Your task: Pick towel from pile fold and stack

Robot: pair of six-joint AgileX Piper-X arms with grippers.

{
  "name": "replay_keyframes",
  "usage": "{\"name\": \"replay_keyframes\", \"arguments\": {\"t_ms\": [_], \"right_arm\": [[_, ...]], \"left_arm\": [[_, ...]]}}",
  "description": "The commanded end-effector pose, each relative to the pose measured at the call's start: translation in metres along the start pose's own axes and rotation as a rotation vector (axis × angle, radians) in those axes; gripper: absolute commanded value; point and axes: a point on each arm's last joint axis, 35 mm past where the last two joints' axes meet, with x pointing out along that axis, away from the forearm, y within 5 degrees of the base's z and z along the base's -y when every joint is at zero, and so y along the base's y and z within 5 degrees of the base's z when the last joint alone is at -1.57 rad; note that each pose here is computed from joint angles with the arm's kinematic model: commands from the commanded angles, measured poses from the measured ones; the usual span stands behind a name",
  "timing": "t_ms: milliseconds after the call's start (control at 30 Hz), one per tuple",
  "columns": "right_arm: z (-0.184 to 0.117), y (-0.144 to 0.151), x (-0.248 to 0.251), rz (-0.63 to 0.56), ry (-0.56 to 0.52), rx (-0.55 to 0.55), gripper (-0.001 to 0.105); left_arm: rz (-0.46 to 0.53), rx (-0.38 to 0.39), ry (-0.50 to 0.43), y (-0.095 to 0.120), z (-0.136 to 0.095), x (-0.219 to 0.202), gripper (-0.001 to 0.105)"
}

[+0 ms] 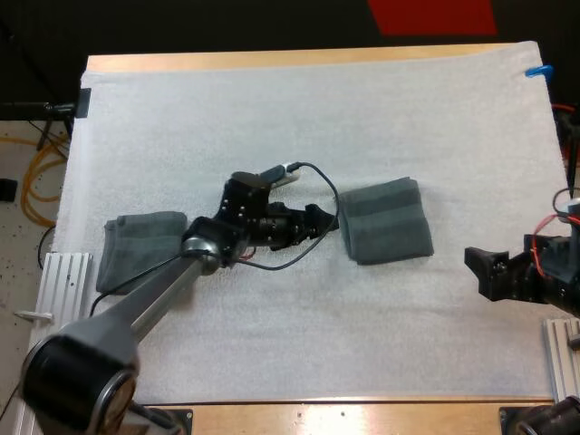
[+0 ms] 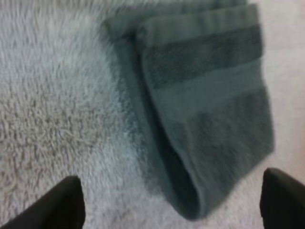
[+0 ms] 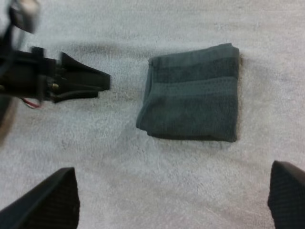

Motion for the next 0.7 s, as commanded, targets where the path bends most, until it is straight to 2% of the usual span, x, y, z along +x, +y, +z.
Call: {"name": "replay_keyframes", "arguments": {"t_ms": [0, 167, 233, 433, 667], "right_arm": [[-0.002, 0.001, -0.005, -0.005, -0.011, -0.001, 0.078], [-0.004, 0.0, -0.008, -0.027, -0.008, -0.001, 0.078], [-0.004, 0.0, -0.008, -0.027, -0.008, -0.001, 0.078], [-0.004, 0.0, -0.008, -0.027, -0.008, -0.001, 0.078], [-0.004, 0.0, -0.008, -0.027, -0.008, -0.001, 0.078]], "left_arm": [[-0.011, -0.022, 0.01, -0.001, 0.0, 0.008, 0.073], [0.005, -0.109, 0.044, 0.012, 0.002, 0.032, 0.073], [0.008, -0.121, 0.061, 0.014, 0.004, 0.039, 0.073], [-0.004, -0.146, 0.061, 0.002, 0.008, 0.046, 0.072], [0.015, -0.174, 0.098, -0.015, -0.001, 0.07, 0.072]]}}
